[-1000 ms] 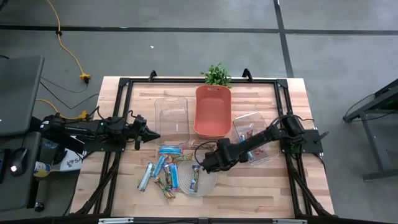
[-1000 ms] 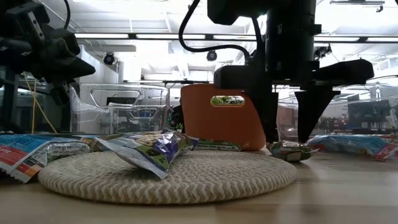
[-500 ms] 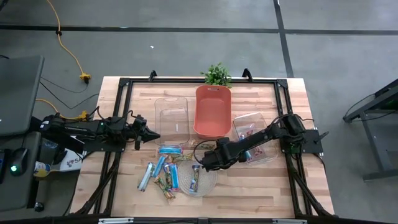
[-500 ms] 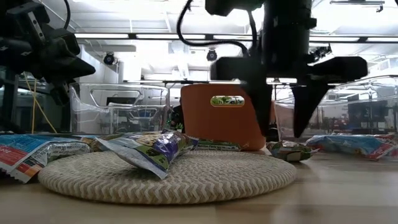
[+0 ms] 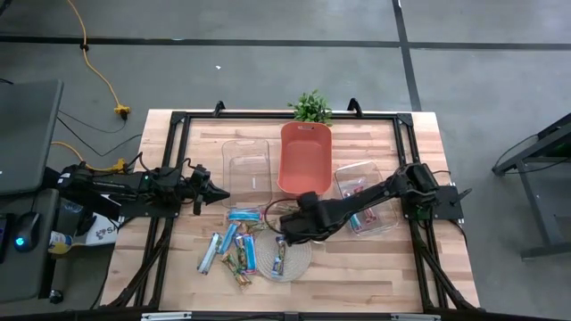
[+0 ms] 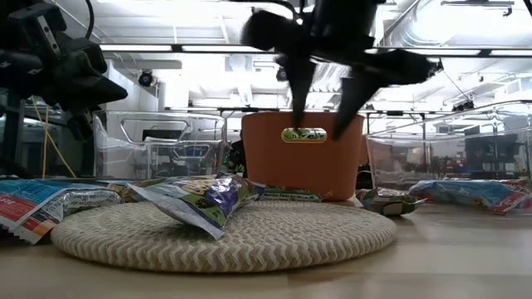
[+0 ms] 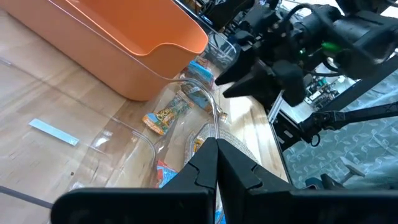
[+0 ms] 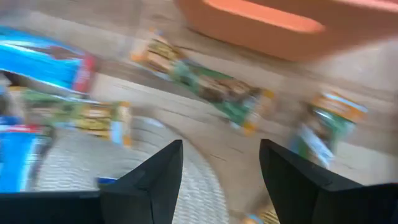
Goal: Pick and place Granola Bars by type
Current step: Put the yellow granola bar into the orange bin
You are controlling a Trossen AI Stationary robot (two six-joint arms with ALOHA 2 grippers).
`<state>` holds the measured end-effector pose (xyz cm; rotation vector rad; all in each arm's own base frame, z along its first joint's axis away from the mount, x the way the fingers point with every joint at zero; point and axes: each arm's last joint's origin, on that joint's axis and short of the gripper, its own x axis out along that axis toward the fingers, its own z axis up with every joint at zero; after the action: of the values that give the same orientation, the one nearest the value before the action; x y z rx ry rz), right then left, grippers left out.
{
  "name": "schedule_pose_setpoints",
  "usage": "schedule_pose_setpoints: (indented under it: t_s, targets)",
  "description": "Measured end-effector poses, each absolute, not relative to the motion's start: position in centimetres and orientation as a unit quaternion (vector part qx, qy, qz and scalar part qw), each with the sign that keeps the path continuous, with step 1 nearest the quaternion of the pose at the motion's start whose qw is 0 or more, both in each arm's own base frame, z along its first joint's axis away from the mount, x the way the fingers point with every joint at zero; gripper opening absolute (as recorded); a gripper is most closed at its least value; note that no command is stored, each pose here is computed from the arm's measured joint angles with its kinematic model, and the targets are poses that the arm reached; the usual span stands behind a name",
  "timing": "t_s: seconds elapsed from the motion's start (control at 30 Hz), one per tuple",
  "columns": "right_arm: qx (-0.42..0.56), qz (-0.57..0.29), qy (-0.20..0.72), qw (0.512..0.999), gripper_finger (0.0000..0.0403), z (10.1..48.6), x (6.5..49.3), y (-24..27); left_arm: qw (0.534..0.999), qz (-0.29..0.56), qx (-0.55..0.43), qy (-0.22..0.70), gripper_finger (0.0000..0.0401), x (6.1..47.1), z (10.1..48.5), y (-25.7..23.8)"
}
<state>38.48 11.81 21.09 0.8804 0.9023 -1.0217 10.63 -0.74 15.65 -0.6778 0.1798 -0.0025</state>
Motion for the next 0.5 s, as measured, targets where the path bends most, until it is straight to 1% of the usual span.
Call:
schedule_pose_setpoints:
  t_s: [0.13,0.3,0.5]
  targets:
    - [0.391,-0.440,0.386,0.710,0.0197,21.2,39.0,11.9,0.939,-0.001,-0.332,0.088,0.0001,10.6,15.7,-0.7]
    - [0.384,-0.433,0.378,0.723,0.0197,21.3,39.2,11.9,0.939,-0.001,-0.332,0.088,0.0001,10.6,15.7,-0.7]
    - [0.400,-0.421,0.377,0.721,0.0197,19.2,39.2,12.0,0.939,-0.002,-0.332,0.088,0.0001,10.6,15.7,-0.7]
